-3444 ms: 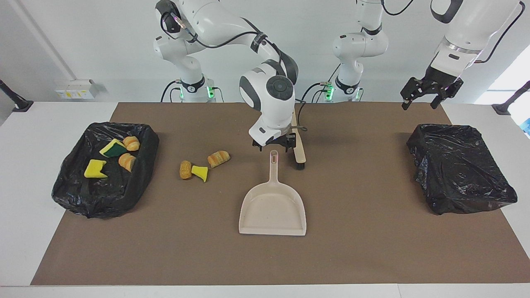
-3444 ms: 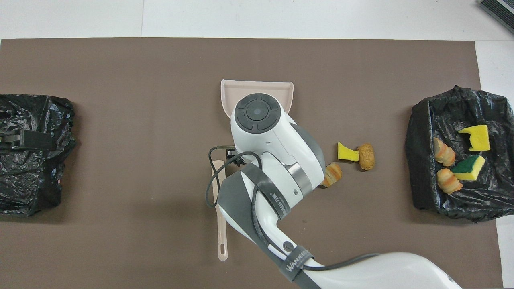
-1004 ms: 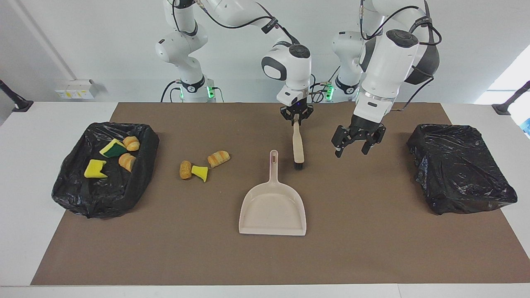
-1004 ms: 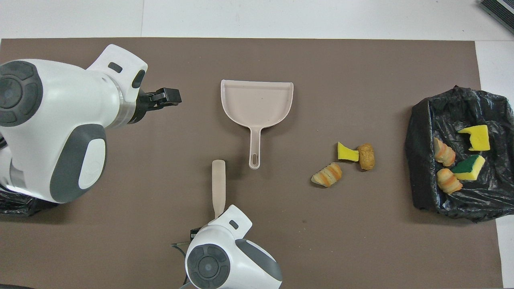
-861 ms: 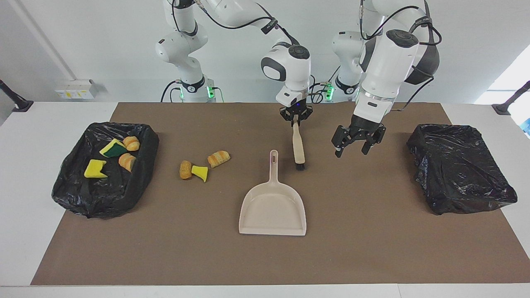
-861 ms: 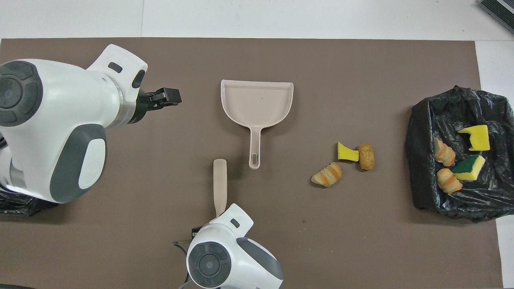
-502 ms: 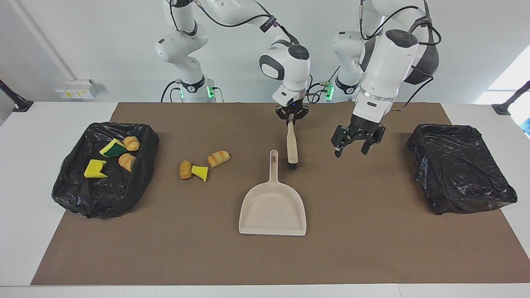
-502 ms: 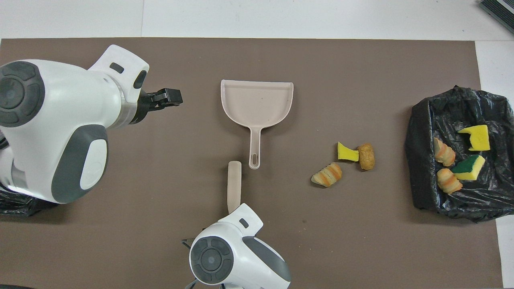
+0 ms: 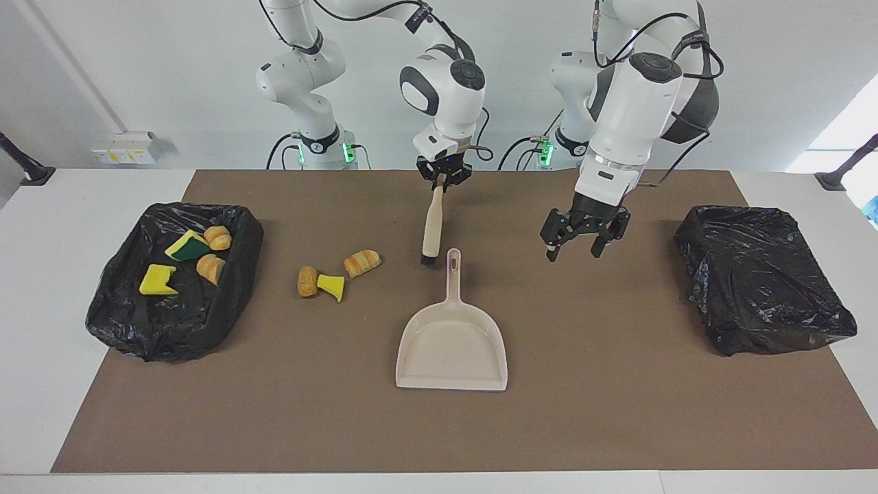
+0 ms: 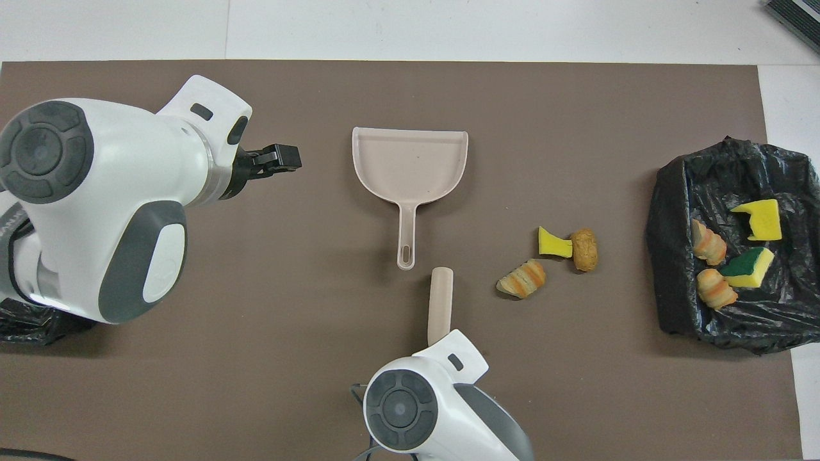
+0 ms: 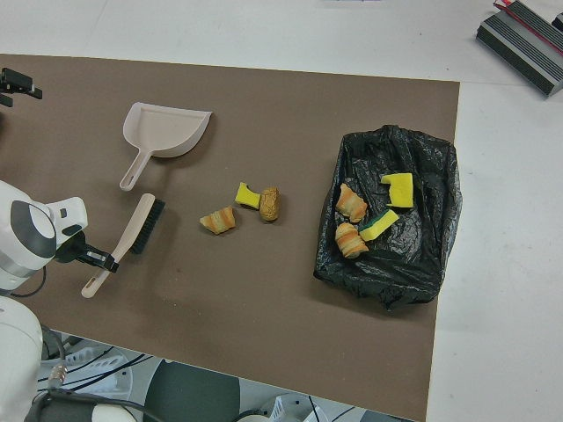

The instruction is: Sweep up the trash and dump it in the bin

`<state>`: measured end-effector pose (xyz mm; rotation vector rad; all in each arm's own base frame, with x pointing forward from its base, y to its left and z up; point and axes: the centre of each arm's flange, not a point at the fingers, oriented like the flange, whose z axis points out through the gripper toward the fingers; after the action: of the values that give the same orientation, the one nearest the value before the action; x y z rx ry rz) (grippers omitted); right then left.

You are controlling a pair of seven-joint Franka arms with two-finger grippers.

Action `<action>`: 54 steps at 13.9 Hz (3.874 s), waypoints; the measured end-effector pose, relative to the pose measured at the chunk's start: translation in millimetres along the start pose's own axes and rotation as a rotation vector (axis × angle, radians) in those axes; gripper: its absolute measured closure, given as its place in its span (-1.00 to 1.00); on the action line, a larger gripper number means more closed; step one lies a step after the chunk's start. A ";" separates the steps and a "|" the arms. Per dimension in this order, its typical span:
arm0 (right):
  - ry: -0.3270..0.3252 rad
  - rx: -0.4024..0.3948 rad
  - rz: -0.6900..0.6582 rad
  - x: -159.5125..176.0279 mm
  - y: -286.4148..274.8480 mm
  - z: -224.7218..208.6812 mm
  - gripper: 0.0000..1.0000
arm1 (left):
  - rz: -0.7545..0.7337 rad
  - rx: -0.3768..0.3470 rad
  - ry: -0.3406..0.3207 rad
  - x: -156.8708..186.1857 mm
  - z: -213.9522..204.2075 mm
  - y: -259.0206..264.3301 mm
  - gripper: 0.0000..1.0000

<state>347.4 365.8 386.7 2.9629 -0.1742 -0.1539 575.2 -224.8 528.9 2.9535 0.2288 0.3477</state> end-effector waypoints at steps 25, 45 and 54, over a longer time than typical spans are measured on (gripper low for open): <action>-0.046 0.119 -0.421 174.9 372.0 38.1 0.49 | 0.258 0.002 -0.106 -123.1 179.5 160.5 -0.64; -0.080 0.152 -0.124 126.0 222.0 53.5 0.49 | 1.262 0.071 -0.319 -21.9 83.7 3.7 0.37; -0.104 0.196 0.041 105.5 174.8 47.0 0.49 | 1.522 0.023 -0.388 -93.3 111.8 -8.3 0.37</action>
<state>427.6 173.9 361.3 3.1452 -0.2781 -0.3034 511.4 -248.0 399.8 2.4553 -2.0209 -0.1169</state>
